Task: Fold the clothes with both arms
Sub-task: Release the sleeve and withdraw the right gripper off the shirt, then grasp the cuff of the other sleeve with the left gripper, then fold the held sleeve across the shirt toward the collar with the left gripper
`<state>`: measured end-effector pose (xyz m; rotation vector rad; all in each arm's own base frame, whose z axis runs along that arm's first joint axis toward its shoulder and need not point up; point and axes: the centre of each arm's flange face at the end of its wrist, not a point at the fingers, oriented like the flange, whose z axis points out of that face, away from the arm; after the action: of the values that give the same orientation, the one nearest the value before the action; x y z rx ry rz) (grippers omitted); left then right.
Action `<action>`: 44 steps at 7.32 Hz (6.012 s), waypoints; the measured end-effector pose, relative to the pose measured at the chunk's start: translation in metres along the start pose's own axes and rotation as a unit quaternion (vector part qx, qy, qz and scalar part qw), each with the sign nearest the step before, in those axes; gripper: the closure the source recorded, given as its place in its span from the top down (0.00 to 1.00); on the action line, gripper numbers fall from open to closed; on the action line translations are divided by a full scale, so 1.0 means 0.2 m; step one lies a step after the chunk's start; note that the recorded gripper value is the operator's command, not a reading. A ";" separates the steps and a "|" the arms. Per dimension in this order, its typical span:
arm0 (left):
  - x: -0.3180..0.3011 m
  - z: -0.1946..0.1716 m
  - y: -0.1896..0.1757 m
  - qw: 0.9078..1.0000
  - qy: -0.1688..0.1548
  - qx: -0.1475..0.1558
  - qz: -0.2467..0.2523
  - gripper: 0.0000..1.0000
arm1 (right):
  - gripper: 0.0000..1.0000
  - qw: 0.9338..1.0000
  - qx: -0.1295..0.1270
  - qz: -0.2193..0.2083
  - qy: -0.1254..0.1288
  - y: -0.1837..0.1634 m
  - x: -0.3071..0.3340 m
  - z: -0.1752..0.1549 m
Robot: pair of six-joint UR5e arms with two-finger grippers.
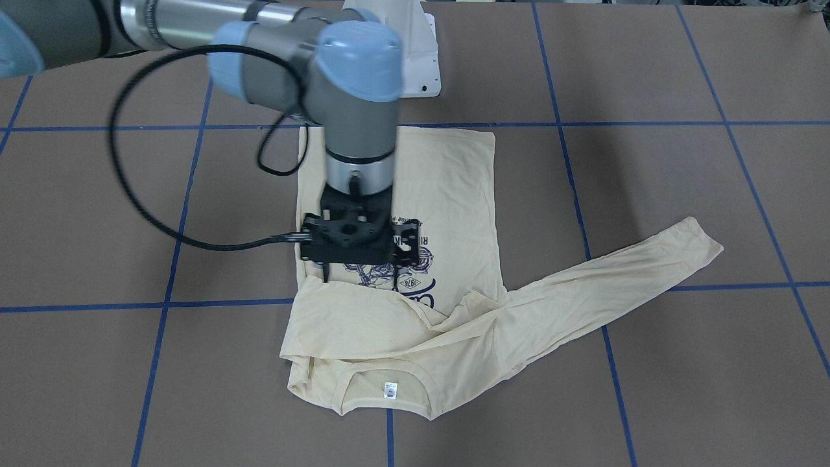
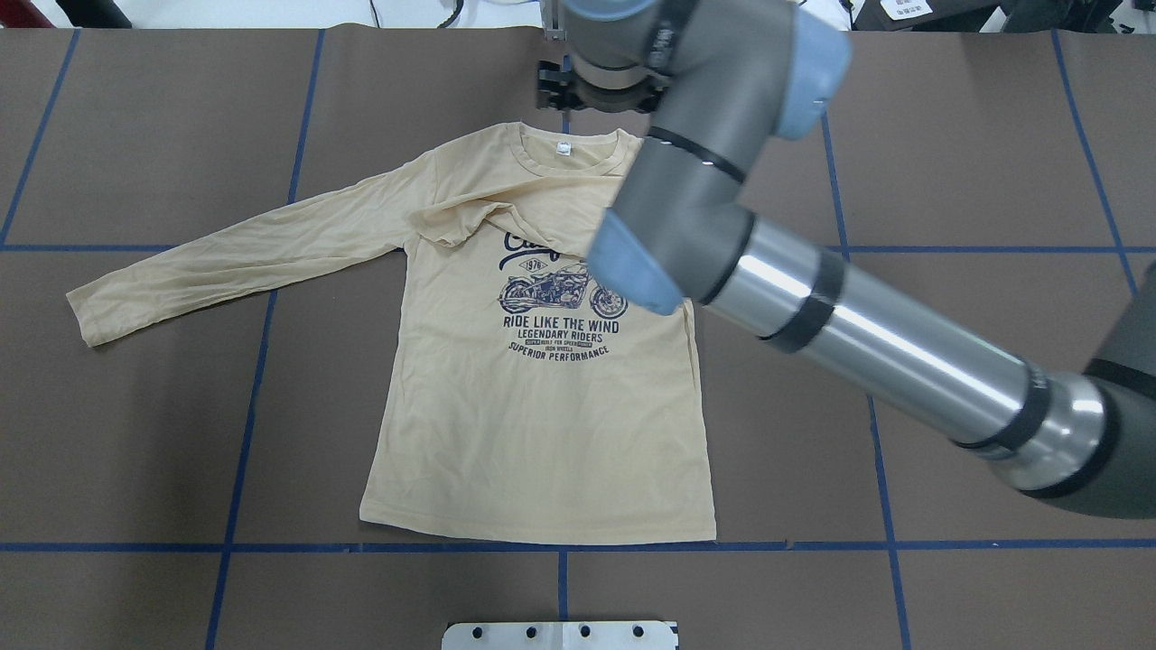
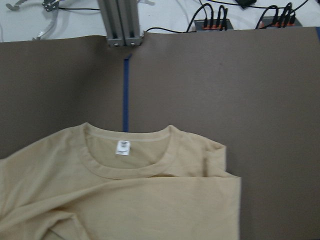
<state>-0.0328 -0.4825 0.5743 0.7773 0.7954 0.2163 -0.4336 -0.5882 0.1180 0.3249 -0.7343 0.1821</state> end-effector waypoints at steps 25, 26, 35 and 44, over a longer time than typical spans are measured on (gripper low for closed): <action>0.59 0.99 0.58 0.991 -0.013 -0.071 -0.116 0.19 | 1.00 0.988 -0.059 -0.138 -0.022 0.21 1.99 -0.31; 0.59 0.99 0.59 0.990 -0.014 -0.073 -0.116 0.00 | 1.00 0.988 -0.058 -0.138 -0.022 0.21 1.99 -0.31; 0.99 0.77 -0.07 0.987 0.017 -0.095 -0.125 0.00 | 1.00 0.989 -0.061 -0.134 -0.023 0.21 1.99 -0.30; 2.62 1.01 -1.79 0.959 0.015 -0.155 -0.236 0.00 | 1.00 0.991 -0.064 -0.118 -0.020 0.21 2.00 -0.28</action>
<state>0.4383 -0.6106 0.1201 0.2743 0.9250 -0.0772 -0.1177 -0.5089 0.3609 0.2905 -0.7380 -0.0967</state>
